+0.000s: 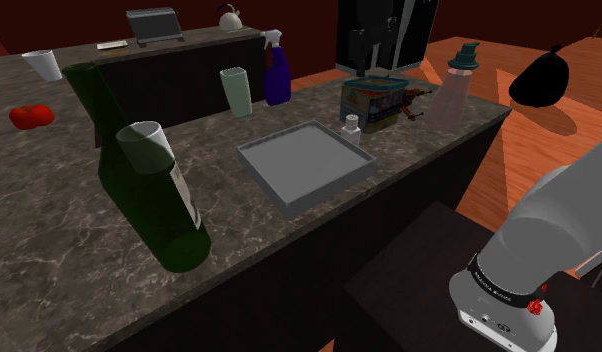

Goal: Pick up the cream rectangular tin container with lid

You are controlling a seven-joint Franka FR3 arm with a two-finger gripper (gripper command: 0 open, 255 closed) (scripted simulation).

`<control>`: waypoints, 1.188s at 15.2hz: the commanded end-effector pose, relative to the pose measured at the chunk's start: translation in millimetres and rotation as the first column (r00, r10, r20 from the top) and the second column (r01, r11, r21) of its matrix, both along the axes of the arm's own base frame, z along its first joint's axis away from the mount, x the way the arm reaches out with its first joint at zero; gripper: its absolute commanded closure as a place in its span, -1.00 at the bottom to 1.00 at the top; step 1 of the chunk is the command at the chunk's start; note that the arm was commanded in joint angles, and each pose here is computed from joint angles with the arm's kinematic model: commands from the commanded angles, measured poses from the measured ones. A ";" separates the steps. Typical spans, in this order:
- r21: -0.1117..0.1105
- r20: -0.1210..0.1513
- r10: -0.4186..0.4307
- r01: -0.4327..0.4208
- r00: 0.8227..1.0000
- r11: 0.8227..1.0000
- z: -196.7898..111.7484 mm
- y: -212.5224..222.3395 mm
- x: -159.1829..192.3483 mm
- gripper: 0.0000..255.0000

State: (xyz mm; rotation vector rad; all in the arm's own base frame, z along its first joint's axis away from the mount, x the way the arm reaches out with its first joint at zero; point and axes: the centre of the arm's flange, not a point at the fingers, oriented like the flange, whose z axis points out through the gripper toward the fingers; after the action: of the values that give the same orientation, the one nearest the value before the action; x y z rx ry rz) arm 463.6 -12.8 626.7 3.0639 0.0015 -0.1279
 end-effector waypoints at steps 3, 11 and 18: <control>-0.021 -0.030 -0.017 0.016 0.999 1.000 -9.5 -8.0 25.1 -1.00; -0.021 -0.030 -0.017 0.016 0.999 1.000 -40.1 -7.9 23.6 1.00; -0.021 -0.030 -0.017 0.016 0.999 1.000 -40.0 -8.2 23.5 1.00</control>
State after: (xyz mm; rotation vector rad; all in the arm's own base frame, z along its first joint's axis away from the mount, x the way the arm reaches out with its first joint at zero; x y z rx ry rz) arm 487.0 -20.8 587.3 3.0416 -0.0226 -0.1725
